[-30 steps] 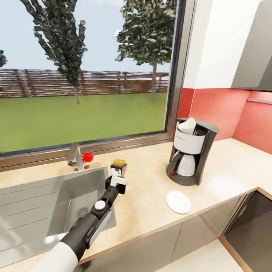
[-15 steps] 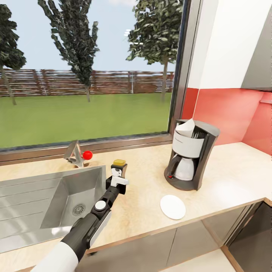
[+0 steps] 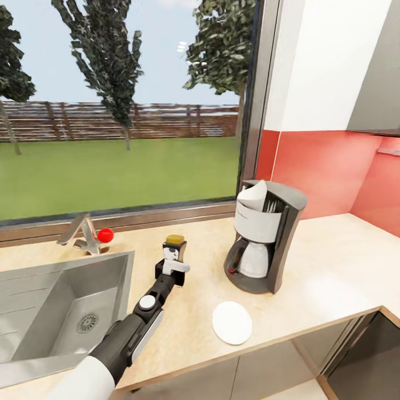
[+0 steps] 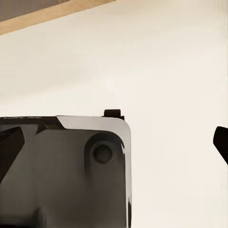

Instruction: Set up a coffee station on the kitchen countertop: keep the coffee maker on the countertop, move the bottle of coffee from the kitchen shelf to the counter next to the coffee maker, place a paper coffee filter on top of the coffee maker, put the saucer next to the coffee maker with the coffee cup on the saucer, and place the electric kettle next to the coffee maker.

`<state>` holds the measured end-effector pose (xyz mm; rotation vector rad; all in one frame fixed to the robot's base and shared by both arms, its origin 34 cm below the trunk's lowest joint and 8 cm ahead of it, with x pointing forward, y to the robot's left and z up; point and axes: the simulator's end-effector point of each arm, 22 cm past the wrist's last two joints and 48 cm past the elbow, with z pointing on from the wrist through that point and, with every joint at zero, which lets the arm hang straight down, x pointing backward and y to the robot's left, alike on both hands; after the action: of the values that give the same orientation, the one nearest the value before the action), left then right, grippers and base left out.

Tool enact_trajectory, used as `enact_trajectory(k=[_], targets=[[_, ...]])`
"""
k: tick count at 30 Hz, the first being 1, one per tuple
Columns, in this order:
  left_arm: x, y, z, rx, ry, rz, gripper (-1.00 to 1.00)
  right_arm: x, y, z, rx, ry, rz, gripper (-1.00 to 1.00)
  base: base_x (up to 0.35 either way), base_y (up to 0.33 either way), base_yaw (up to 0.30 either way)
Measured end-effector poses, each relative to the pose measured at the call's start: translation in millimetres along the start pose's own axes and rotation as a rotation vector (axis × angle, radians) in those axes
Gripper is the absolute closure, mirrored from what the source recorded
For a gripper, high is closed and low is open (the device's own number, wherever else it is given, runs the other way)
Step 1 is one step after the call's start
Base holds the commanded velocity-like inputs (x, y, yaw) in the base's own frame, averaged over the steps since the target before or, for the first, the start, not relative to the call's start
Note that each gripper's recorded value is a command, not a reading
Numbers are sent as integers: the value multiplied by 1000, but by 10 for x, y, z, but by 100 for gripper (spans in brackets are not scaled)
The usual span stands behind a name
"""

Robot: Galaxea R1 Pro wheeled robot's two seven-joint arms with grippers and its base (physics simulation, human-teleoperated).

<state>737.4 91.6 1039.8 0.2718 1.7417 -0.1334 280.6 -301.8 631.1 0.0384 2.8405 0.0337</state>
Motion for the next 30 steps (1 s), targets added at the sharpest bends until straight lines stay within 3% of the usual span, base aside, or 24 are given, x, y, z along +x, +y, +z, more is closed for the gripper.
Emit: enact_trajectory(k=[7,12,21,30], targets=[[1,-9,-1,2,-4,1,100,-1,1,2,0,1,0,-100,110,-31,0],[-102,8,-12,4,-72,-4,100,-1,1,2,0,1,0,-100,6,-1,0],[539,74,-43,-1,-21,39,100,4,-3,2,1,2,0,-100,0,0,0],[545,23,-22,3,-21,38,100,5,7,3,0,2,1,-100,0,0,0]])
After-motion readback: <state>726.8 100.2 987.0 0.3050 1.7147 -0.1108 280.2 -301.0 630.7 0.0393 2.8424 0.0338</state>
